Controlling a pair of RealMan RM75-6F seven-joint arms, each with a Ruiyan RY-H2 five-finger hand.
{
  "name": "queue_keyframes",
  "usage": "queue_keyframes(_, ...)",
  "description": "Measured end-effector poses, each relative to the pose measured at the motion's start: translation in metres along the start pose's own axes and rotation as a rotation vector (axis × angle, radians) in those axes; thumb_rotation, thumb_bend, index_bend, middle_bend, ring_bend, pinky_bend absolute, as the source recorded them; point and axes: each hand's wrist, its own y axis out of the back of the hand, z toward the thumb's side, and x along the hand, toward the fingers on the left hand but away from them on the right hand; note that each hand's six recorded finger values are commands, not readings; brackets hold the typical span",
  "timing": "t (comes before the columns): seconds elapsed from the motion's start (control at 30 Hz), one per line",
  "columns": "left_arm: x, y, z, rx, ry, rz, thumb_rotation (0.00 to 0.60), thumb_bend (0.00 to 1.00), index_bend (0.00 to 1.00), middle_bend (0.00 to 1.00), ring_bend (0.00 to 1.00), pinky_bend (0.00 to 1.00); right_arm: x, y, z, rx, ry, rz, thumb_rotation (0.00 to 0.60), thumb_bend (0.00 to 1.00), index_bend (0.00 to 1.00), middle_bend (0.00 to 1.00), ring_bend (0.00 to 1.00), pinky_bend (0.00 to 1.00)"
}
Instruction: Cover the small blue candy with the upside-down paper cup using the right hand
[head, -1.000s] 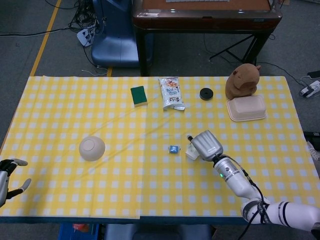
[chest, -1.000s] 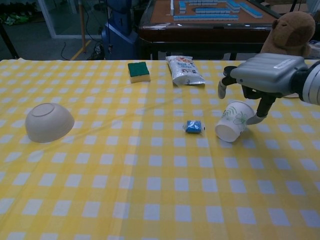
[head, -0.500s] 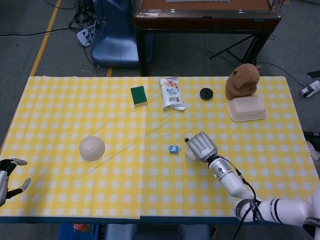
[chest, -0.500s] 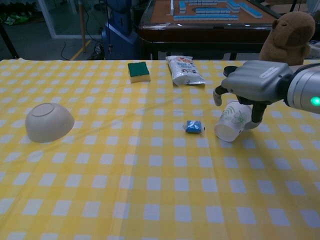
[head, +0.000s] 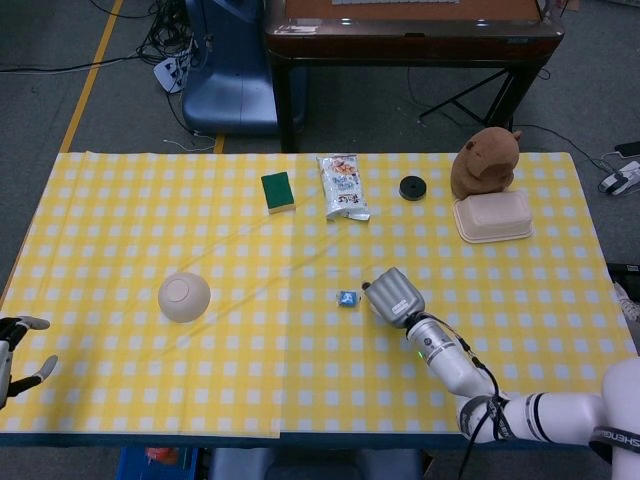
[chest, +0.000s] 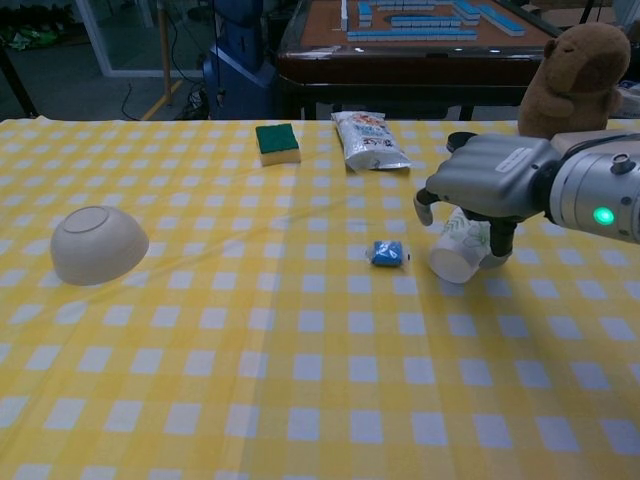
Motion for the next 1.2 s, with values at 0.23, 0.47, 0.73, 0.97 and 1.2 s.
queue_keyframes(0.23, 0.001, 0.0, -0.001, 0.0, 0.006, -0.003, 0.6, 0.25, 0.46, 0.38, 0.3, 0.42, -0.004, -0.001, 0.002, -0.008, -0.002, 0.001, 0.6, 0.11, 0.41, 1.0, 0.99, 0.96)
queue_keyframes(0.47, 0.001, 0.0, -0.002, -0.003, 0.009, -0.003, 0.6, 0.25, 0.46, 0.38, 0.3, 0.42, -0.007, -0.003, 0.001, -0.03, -0.007, 0.002, 0.6, 0.16, 0.52, 1.0, 0.99, 0.96)
queue_keyframes(0.73, 0.002, 0.0, -0.003, -0.005, 0.013, -0.005, 0.6, 0.25, 0.46, 0.38, 0.3, 0.42, -0.001, 0.009, -0.009, -0.132, -0.015, -0.049, 0.6, 0.18, 0.52, 1.0, 0.99, 0.96)
queue_keyframes(0.97, 0.002, 0.0, -0.002, -0.001, 0.012, -0.006, 0.6, 0.25, 0.46, 0.38, 0.3, 0.42, 0.009, 0.025, -0.019, -0.364, 0.001, -0.132, 0.6, 0.24, 0.52, 1.0, 0.99, 0.96)
queue_keyframes(1.2, 0.002, -0.001, -0.001, 0.0, 0.012, -0.008, 0.6, 0.25, 0.46, 0.38, 0.3, 0.42, 0.013, 0.035, -0.023, -0.708, 0.066, -0.207, 0.6, 0.24, 0.52, 1.0, 0.99, 0.96)
